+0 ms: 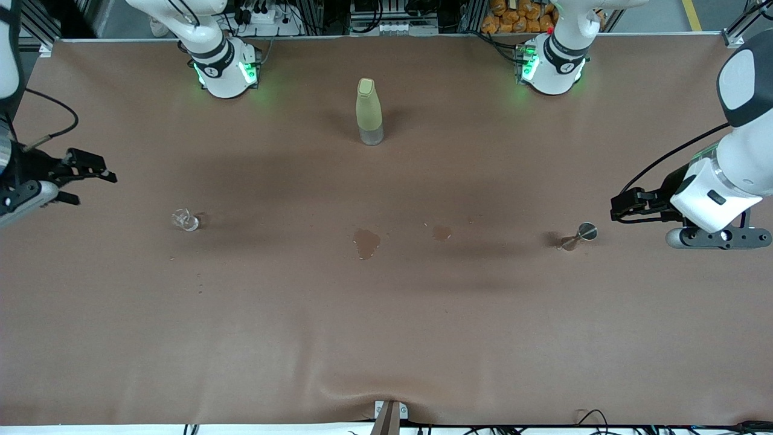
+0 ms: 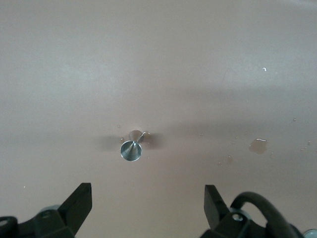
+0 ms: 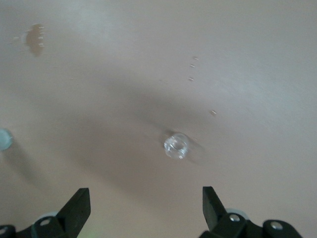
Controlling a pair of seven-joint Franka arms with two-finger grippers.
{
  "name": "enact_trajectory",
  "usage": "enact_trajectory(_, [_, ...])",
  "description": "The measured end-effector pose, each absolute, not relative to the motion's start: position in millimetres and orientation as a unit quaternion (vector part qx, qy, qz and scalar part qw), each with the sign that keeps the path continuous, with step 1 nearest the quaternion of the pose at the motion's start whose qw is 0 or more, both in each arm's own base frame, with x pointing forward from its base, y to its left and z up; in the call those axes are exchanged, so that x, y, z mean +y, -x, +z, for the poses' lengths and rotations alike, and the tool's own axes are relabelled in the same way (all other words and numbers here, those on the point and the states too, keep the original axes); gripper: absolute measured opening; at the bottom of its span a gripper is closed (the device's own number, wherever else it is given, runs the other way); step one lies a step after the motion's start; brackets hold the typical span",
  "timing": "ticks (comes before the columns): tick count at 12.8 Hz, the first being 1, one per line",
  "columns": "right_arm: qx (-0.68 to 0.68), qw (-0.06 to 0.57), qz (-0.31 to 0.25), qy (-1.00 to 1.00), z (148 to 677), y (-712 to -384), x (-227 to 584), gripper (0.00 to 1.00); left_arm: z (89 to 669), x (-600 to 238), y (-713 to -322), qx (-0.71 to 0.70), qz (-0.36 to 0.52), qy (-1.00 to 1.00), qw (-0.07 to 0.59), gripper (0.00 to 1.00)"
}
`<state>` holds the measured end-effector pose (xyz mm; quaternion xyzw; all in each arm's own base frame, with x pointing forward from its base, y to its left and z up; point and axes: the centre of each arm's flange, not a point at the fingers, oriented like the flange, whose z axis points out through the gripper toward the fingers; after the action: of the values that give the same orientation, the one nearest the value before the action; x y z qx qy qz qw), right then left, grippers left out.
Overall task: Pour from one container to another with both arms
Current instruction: 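Reach the right gripper to the clear glass beaker and close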
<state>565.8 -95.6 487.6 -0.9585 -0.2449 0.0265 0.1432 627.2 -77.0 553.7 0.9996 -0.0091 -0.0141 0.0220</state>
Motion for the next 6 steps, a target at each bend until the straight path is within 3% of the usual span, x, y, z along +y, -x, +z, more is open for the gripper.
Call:
enact_trajectory(3, [-0.323, 0.213, -0.013, 0.922, 444, -558, -115, 1.00, 554, -77, -627, -0.009, -0.014, -1.000, 0.022, 1.00])
enact_trajectory(6, [-0.402, 0.282, -0.089, 0.867, 405, -533, -152, 1.00, 554, -77, -627, -0.009, -0.014, -1.000, 0.022, 1.00])
